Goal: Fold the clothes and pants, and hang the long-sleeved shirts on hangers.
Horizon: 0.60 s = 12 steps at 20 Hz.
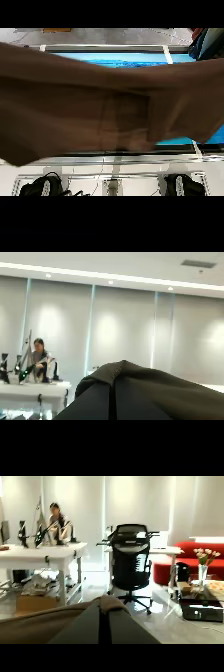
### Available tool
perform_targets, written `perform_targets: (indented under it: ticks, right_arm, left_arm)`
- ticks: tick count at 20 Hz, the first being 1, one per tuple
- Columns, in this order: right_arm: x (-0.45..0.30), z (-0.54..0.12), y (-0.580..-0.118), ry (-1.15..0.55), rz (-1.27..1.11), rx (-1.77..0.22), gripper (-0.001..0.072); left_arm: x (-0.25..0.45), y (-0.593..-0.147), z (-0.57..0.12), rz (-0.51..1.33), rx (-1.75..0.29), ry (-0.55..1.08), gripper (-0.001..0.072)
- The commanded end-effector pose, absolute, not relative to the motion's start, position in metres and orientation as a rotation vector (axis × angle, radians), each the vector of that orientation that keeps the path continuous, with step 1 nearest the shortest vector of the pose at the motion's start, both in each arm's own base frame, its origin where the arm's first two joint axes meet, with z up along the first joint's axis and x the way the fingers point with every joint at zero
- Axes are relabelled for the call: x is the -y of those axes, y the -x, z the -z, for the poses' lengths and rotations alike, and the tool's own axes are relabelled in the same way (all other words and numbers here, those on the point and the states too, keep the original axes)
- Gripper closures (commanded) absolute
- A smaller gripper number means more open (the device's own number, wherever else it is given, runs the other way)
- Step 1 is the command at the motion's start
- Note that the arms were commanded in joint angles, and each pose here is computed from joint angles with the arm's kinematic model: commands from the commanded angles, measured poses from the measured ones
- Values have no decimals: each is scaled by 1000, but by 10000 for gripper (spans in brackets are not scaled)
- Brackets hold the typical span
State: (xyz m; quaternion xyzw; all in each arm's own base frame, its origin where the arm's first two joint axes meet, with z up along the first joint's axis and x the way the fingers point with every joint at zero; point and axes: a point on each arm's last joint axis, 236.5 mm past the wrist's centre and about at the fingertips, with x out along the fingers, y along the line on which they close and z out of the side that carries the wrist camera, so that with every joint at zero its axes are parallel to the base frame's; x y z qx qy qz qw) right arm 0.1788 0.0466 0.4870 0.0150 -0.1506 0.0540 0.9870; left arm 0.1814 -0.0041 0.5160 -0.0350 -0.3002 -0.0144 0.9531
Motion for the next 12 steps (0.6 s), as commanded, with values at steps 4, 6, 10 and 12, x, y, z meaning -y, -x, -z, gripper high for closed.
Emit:
perform_targets:
  ticks: [4,6,10,12]
  right_arm:
    - [-6,-389,-295,-241,-141,-130,699]
    - [-3,-318,-351,-337,-211,-375,698]
    - [-35,-170,-440,-400,-344,-749,697]
    - [-46,-107,-481,-413,-327,-814,697]
  left_arm:
    - [14,-311,-410,138,158,96,697]
    - [23,-372,-328,209,-115,136,696]
    - [45,-465,-165,287,-499,184,696]
    - [49,-496,-101,272,-582,158,696]
